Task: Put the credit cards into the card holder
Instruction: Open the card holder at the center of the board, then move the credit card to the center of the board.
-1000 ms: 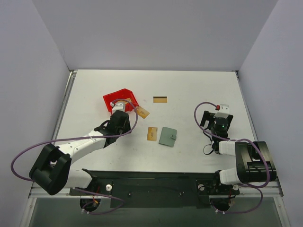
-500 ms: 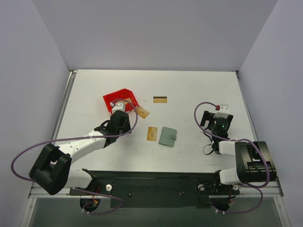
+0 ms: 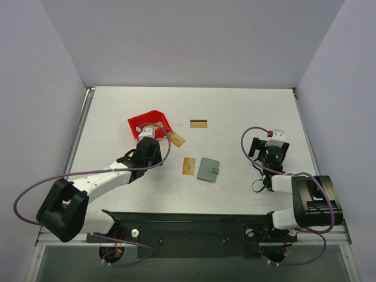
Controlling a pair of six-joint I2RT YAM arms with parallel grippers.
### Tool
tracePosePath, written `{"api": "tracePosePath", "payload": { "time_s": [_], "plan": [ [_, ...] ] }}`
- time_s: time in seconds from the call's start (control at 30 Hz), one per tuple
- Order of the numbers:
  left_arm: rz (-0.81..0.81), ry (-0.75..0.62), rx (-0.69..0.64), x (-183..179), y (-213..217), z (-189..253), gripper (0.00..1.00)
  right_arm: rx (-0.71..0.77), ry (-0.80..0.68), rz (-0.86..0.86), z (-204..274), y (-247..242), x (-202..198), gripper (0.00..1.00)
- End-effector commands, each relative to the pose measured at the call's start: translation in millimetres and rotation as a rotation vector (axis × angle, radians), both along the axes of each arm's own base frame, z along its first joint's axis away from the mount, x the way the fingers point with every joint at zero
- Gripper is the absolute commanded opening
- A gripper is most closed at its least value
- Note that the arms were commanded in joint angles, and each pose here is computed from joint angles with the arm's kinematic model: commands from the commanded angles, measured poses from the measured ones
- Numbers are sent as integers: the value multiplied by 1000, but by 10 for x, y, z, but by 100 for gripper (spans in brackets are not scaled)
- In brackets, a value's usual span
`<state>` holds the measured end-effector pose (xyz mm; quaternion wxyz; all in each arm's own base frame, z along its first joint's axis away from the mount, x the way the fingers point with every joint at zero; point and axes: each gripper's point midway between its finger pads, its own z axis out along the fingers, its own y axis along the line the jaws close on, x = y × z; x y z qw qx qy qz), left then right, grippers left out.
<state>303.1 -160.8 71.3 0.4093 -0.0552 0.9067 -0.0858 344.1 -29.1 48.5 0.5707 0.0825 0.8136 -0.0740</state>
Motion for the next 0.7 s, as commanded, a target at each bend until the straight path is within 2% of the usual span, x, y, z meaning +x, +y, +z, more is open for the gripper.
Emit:
{"api": "tracePosePath", "payload": {
  "time_s": [0.0,0.67],
  "plan": [
    [6,-74,-39,165,-69,231,50,15,-57,0,133,4,77,100],
    [8,-69,-38,155,-52,206,50,16,-58,-1,133,7,77,100]
  ]
}}
